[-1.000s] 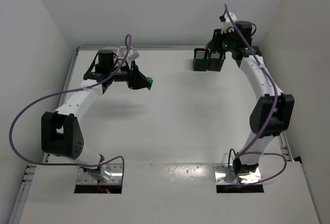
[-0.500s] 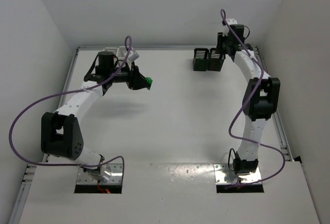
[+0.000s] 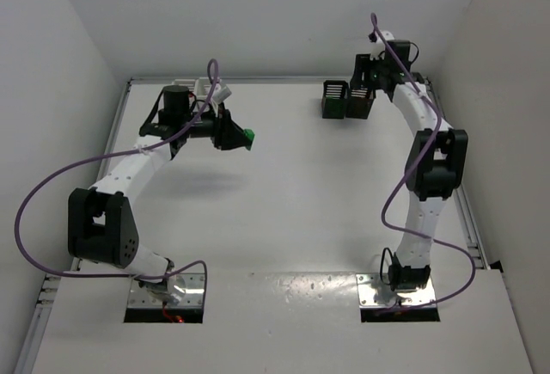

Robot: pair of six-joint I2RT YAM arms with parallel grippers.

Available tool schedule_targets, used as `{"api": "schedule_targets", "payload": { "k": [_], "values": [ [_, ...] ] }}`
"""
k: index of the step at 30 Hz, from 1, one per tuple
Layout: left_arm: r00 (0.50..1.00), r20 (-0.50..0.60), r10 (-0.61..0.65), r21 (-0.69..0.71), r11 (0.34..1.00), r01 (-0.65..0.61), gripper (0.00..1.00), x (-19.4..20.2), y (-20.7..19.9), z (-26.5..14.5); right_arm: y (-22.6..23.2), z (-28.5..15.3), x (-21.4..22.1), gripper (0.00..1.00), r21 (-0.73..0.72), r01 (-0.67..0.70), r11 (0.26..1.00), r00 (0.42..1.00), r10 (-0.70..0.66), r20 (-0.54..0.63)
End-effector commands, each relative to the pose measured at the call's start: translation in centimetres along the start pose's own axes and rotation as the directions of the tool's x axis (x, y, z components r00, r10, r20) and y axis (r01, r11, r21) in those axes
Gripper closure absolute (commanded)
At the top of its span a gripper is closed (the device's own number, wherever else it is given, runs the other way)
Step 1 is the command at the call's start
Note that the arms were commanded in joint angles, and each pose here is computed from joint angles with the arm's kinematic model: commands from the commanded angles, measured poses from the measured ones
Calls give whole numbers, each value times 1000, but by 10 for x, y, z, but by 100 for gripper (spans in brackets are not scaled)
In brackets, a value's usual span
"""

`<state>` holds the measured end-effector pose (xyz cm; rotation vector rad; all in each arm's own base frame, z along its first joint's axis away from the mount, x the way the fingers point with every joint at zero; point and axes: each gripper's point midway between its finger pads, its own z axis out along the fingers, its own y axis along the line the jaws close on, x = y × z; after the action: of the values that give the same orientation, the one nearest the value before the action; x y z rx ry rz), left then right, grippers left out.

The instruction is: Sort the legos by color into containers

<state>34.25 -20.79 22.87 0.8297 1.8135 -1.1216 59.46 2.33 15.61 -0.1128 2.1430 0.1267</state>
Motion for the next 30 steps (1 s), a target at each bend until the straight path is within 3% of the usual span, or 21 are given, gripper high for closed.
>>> {"api": "schedule_targets", "payload": {
  "k": [1,2,3,4,5,9,14,15,16,18,21,25,30],
  "values": [
    [999,35,35,100,994,-38,89,-15,-21,2,60,-58,-48,38,-309,61,949,991,-20,134],
    [999,40,30,126,991,-35,89,-17,-26,2,79,-73,-45,38,-410,76,909,990,-19,141],
    [999,45,24,155,987,-31,89,-18,-31,1,114,-101,-46,38,-597,131,792,982,-21,188],
    [999,48,6,213,977,-17,89,-21,-42,-1,131,-129,-33,38,-675,150,723,980,-19,198],
    [999,38,-16,244,970,6,89,-18,-45,0,157,-157,-27,38,-774,197,601,973,-25,229],
    [998,6,-60,357,932,54,89,-14,-63,-2,199,-211,0,37,-873,290,391,955,-53,293],
    [981,-85,-173,490,850,192,86,-2,-79,-5,221,-240,21,36,-878,400,264,916,-160,369],
    [977,-98,-190,500,839,213,86,1,-76,-3,228,-244,19,36,-846,483,226,874,-191,448],
    [979,-94,-181,509,837,203,86,3,-78,-4,229,-248,30,36,-862,456,219,884,-219,412],
    [972,-123,-200,527,817,235,86,12,-86,-2,233,-258,33,37,-836,517,186,845,-270,462],
    [970,-159,-186,544,803,243,85,24,-106,5,230,-267,63,38,-756,645,113,721,-417,553],
    [961,-215,-173,587,764,269,84,43,-137,10,228,-281,82,38,-671,741,20,597,-477,645],
    [957,-268,-112,572,781,252,83,72,-171,19,237,-297,96,38,-660,749,-55,562,-473,678]
  ]
}}
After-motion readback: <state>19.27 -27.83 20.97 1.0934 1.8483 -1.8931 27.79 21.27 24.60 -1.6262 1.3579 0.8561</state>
